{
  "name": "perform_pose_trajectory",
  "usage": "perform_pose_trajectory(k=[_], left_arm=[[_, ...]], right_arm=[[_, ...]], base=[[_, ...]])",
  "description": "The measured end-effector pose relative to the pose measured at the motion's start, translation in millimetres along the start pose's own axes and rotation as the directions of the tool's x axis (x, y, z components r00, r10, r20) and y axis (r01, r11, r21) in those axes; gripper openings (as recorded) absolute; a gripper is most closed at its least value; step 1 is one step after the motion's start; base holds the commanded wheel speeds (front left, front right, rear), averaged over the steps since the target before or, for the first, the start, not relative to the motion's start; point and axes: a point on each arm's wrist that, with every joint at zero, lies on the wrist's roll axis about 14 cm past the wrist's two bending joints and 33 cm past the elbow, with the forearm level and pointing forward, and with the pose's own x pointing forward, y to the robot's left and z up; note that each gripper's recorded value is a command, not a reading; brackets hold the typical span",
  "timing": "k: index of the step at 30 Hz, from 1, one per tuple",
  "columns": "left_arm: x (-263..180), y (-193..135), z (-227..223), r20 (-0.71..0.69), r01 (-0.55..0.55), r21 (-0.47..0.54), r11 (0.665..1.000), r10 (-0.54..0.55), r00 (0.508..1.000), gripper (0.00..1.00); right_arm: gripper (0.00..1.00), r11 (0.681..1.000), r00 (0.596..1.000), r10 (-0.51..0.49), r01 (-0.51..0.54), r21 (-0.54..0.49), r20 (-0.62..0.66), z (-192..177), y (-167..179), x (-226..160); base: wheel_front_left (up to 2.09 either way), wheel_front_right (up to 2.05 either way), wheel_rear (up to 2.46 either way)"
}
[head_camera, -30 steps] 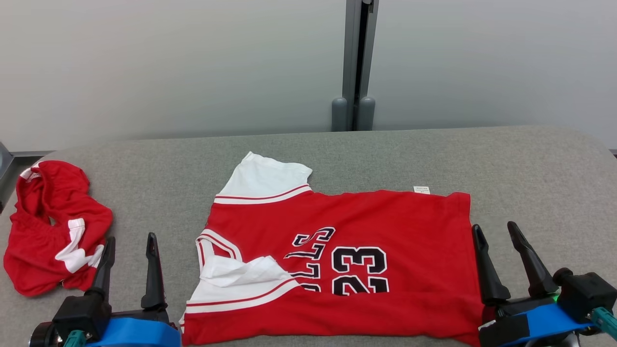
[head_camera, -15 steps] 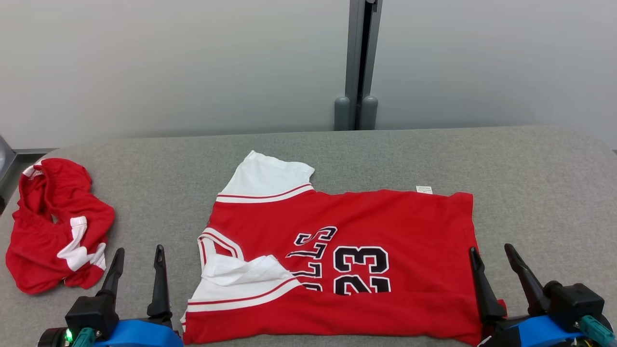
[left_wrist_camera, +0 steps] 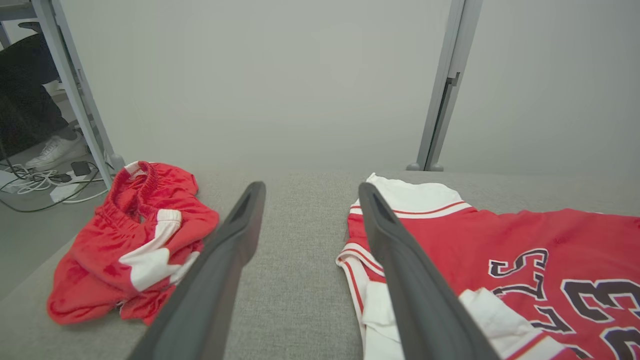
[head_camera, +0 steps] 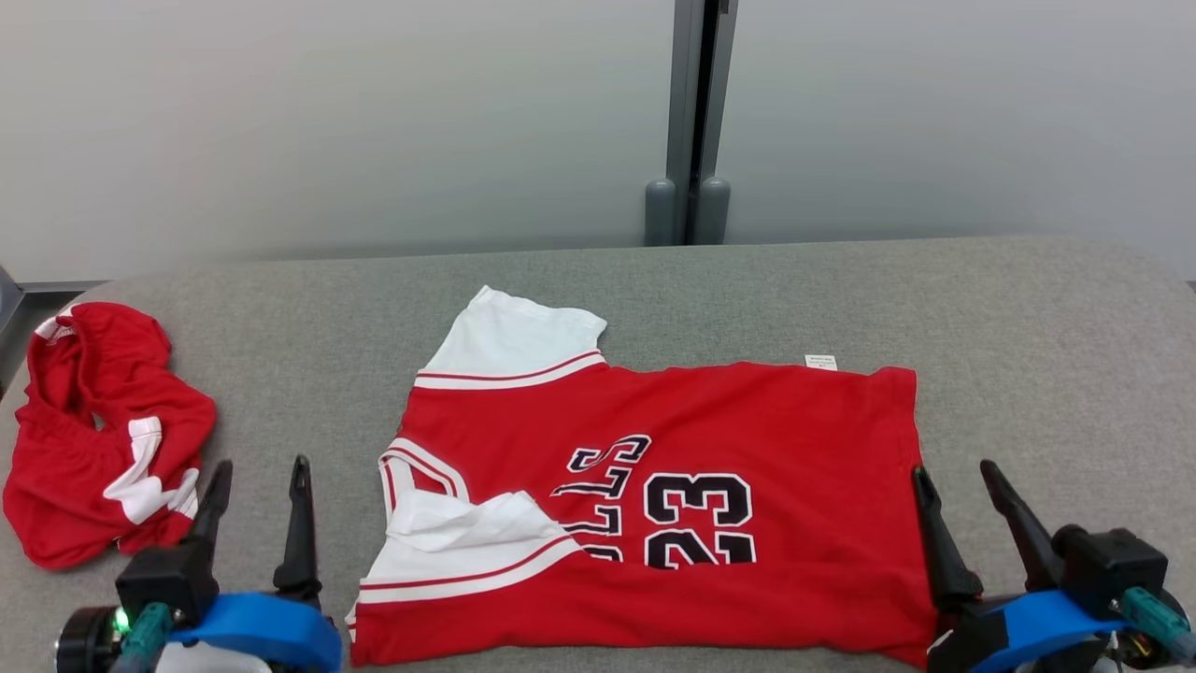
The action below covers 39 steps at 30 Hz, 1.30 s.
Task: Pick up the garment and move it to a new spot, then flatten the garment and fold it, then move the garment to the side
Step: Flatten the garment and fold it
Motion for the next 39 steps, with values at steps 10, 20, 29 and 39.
perform_pose_trajectory(k=[10, 20, 29, 39], left_arm=[[81, -14, 58, 0.071, 0.144, 0.114, 0.983, -0.153, 0.986, 1.00], [198, -57, 71, -0.001, 0.301, 0.167, 0.939, -0.305, 0.952, 1.00], [267, -79, 9, -0.227, 0.372, 0.133, 0.919, -0.337, 0.914, 1.00], [278, -92, -92, -0.529, 0.439, 0.102, 0.893, -0.325, 0.784, 1.00]], right_arm=[[1.00, 0.997, 0.999, -0.039, 0.039, -0.072, 0.003, 19, -26, 40], [1.00, 0.987, 0.997, -0.070, 0.065, -0.149, -0.024, 23, -55, 101], [1.00, 0.986, 0.992, -0.065, 0.047, -0.161, -0.109, -14, -62, 137], [1.00, 0.985, 0.985, -0.076, 0.050, -0.163, -0.155, -43, -71, 153]], base=[[0.00, 0.00, 0.00], [0.00, 0.00, 0.00], [0.00, 0.00, 0.00], [0.00, 0.00, 0.00]])
